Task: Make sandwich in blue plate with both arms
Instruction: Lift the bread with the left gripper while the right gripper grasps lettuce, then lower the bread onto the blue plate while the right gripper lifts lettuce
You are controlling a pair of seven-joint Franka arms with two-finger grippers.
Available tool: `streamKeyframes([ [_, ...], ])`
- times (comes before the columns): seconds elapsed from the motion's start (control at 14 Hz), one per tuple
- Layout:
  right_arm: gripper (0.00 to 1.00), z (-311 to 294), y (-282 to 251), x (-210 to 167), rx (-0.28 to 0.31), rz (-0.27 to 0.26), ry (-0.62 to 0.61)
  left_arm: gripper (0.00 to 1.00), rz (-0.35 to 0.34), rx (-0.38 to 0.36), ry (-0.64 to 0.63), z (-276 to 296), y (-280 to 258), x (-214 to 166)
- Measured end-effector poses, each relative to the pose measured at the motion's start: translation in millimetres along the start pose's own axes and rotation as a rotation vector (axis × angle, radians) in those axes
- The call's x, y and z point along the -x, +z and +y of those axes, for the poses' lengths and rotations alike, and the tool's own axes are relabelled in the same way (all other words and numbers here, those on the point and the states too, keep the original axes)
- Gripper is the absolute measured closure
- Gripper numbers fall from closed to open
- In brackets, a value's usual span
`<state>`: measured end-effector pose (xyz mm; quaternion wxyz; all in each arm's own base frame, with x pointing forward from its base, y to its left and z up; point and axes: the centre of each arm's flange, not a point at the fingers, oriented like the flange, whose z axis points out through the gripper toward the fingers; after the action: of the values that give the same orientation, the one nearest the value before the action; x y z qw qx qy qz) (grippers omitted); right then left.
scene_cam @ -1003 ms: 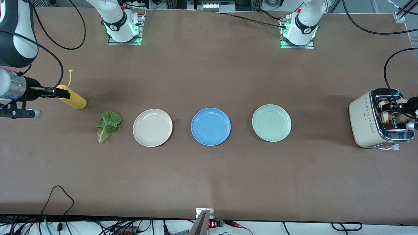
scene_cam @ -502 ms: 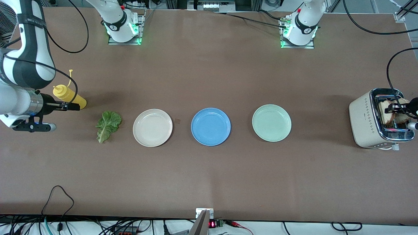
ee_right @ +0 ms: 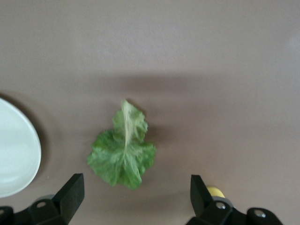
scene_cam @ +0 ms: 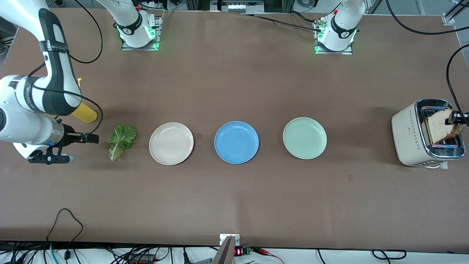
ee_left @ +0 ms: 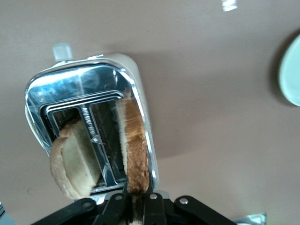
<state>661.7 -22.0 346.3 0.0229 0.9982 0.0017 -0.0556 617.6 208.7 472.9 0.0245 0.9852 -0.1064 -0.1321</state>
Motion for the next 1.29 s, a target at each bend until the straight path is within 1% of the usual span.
streamKeyframes([
  [0.22, 0.00, -9.9, 30.7, -4.4, 0.004, 0.047, -0.015, 0.92, -0.059, 0.017, 0.093, 72.8, -27.0, -15.9],
  [0.36, 0.00, -14.7, 58.6, -0.3, 0.005, 0.086, -0.021, 0.92, -0.093, 0.015, 0.146, 143.1, -30.3, -34.8],
  [0.43, 0.00, -15.6, 72.0, 3.5, 0.005, 0.095, -0.022, 0.92, -0.100, 0.022, 0.172, 180.6, -27.9, -45.3],
  [0.5, 0.00, -15.9, 84.5, 7.5, 0.005, 0.094, -0.023, 0.92, -0.105, 0.045, 0.182, 216.8, -22.9, -55.0],
  [0.57, 0.00, -16.1, 96.1, 10.9, 0.006, 0.085, -0.023, 0.92, -0.111, 0.078, 0.172, 251.0, -15.0, -64.9],
  [0.72, 0.00, -17.9, 113.3, 13.5, 0.007, 0.064, -0.026, 0.92, -0.114, 0.142, 0.122, 297.9, 7.0, -85.1],
  [0.93, 0.00, -22.6, 128.4, 13.7, 0.009, 0.046, -0.030, 0.92, -0.119, 0.265, 0.003, 356.3, 44.2, -110.1],
  [1.0, 0.00, -22.8, 131.2, 13.3, 0.009, 0.047, -0.030, 0.92, -0.117, 0.291, -0.028, 379.7, 56.6, -116.8],
  [1.15, 0.00, -22.7, 136.8, 11.7, 0.010, 0.056, -0.028, 0.92, -0.093, 0.311, -0.082, 431.9, 81.8, -129.4],
  [1.29, 0.00, -22.2, 144.0, 11.1, 0.011, 0.057, -0.027, 0.92, -0.056, 0.378, -0.142, 487.5, 109.5, -140.9],
])
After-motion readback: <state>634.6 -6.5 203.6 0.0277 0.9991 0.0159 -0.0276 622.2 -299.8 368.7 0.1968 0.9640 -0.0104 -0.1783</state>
